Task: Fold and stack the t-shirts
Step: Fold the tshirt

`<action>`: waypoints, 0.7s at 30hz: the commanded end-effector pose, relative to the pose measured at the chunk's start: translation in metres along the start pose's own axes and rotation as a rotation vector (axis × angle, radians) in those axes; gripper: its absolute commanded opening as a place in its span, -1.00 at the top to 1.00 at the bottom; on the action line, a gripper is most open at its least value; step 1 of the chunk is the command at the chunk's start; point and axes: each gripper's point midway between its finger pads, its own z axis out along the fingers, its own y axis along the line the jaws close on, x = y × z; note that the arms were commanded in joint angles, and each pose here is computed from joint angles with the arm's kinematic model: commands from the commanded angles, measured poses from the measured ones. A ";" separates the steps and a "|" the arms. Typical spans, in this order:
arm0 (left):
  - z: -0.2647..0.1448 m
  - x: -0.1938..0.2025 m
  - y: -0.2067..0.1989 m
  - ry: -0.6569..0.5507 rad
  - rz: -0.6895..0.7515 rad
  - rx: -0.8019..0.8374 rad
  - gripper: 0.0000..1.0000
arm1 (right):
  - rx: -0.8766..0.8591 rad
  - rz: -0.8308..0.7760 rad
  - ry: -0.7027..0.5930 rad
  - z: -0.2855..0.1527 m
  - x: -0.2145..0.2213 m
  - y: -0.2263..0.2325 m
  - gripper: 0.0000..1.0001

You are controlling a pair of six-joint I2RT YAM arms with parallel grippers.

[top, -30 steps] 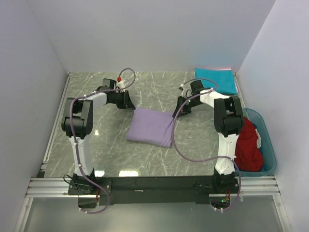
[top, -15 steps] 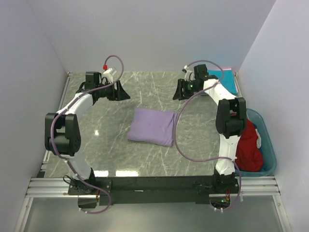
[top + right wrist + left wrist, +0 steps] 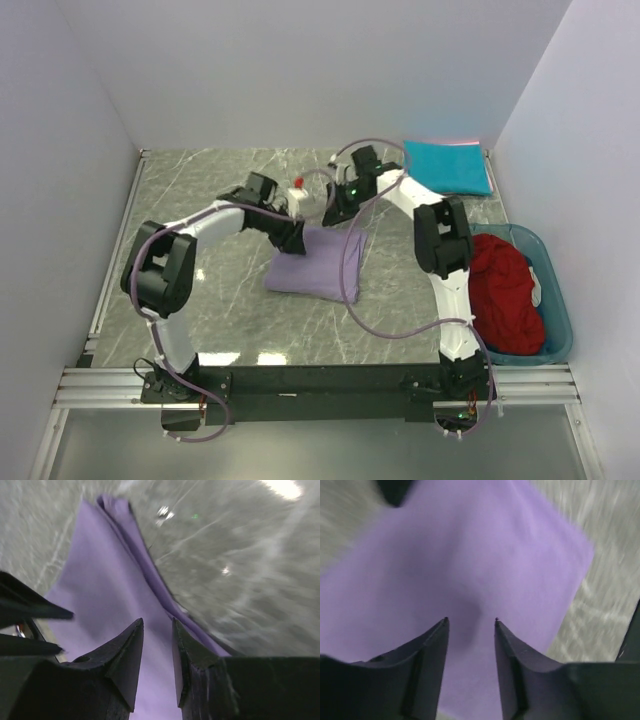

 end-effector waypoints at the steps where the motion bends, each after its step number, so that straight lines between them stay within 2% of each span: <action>1: 0.012 0.068 -0.005 0.209 0.096 0.006 0.10 | 0.000 -0.050 0.044 0.013 0.013 0.007 0.27; 6: 0.009 0.129 -0.035 0.371 0.147 0.073 0.21 | -0.028 -0.033 0.103 0.017 0.039 0.015 0.28; 11: -0.003 0.153 -0.083 0.430 0.215 0.167 0.17 | -0.091 -0.038 0.081 -0.003 0.041 0.037 0.25; 15: -0.010 0.151 -0.121 0.418 0.217 0.222 0.04 | -0.103 -0.059 0.054 -0.017 0.036 0.047 0.24; 16: -0.013 0.143 -0.134 0.382 0.220 0.253 -0.05 | -0.103 -0.057 0.054 -0.017 0.037 0.048 0.24; 18: -0.014 0.129 -0.142 0.338 0.212 0.231 -0.11 | -0.119 -0.048 0.070 -0.016 0.042 0.049 0.24; 21: -0.024 0.093 -0.149 0.238 0.306 0.233 -0.20 | -0.145 -0.031 0.111 -0.010 0.055 0.048 0.28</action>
